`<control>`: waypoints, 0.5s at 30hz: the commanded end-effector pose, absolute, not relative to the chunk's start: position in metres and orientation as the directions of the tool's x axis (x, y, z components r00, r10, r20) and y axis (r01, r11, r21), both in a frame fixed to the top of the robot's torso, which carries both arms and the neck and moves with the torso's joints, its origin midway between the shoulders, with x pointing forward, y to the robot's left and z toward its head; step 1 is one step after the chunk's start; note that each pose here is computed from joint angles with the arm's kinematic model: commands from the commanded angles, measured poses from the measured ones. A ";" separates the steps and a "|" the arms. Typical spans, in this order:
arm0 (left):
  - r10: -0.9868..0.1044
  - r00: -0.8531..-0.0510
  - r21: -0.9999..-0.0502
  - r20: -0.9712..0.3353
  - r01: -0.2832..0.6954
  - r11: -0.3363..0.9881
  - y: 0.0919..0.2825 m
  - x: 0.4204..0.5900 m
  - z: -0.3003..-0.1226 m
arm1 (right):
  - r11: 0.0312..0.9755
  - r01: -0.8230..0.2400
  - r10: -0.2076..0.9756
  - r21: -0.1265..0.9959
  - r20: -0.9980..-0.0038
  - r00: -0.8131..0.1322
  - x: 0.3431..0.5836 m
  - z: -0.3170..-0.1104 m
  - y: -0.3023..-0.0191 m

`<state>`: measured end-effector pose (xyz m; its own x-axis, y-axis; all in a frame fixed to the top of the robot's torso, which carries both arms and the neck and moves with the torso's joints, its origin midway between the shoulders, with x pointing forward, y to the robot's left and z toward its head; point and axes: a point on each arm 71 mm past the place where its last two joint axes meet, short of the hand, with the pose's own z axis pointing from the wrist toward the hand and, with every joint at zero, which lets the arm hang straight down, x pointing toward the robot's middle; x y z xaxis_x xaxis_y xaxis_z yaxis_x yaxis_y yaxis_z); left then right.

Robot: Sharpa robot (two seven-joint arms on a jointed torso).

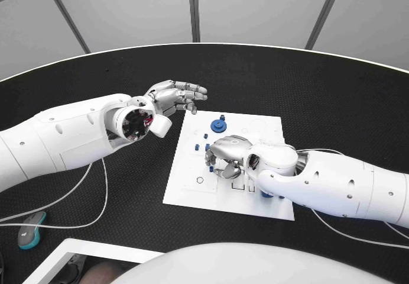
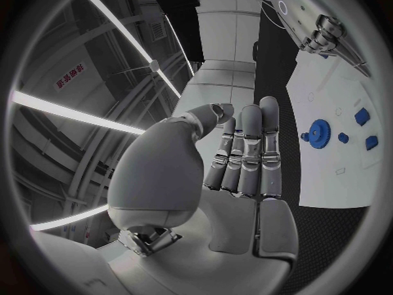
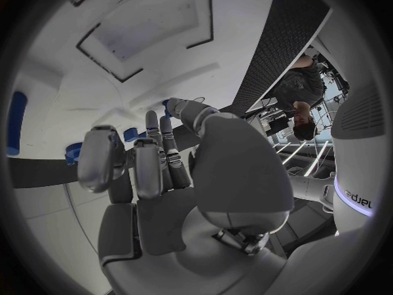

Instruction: Assemble the parts on the task board

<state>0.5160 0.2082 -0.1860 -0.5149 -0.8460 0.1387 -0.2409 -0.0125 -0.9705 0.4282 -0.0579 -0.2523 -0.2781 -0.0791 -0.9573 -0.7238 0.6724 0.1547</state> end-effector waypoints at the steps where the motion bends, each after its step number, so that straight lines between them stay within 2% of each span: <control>1: -0.846 -0.515 -0.970 0.139 -0.241 -0.012 0.209 0.516 -0.186 | 0.674 -0.722 -0.064 0.158 -0.961 -0.270 0.427 -0.250 -0.061; 9: -0.846 -0.514 -0.970 0.138 -0.242 -0.011 0.210 0.517 -0.187 | 0.671 -0.720 0.004 0.178 -0.972 -0.237 0.416 -0.239 -0.076; 15: -0.847 -0.514 -0.970 0.138 -0.242 -0.011 0.211 0.518 -0.187 | 0.698 -0.679 0.101 0.226 -0.970 -0.220 0.411 -0.218 -0.105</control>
<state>0.5177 0.2111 -0.1869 -0.5137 -0.8467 0.1383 -0.2423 -0.0114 -0.9701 0.4100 -0.0922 -0.2205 -0.2226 0.0937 -0.9704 -0.6965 0.6811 0.2256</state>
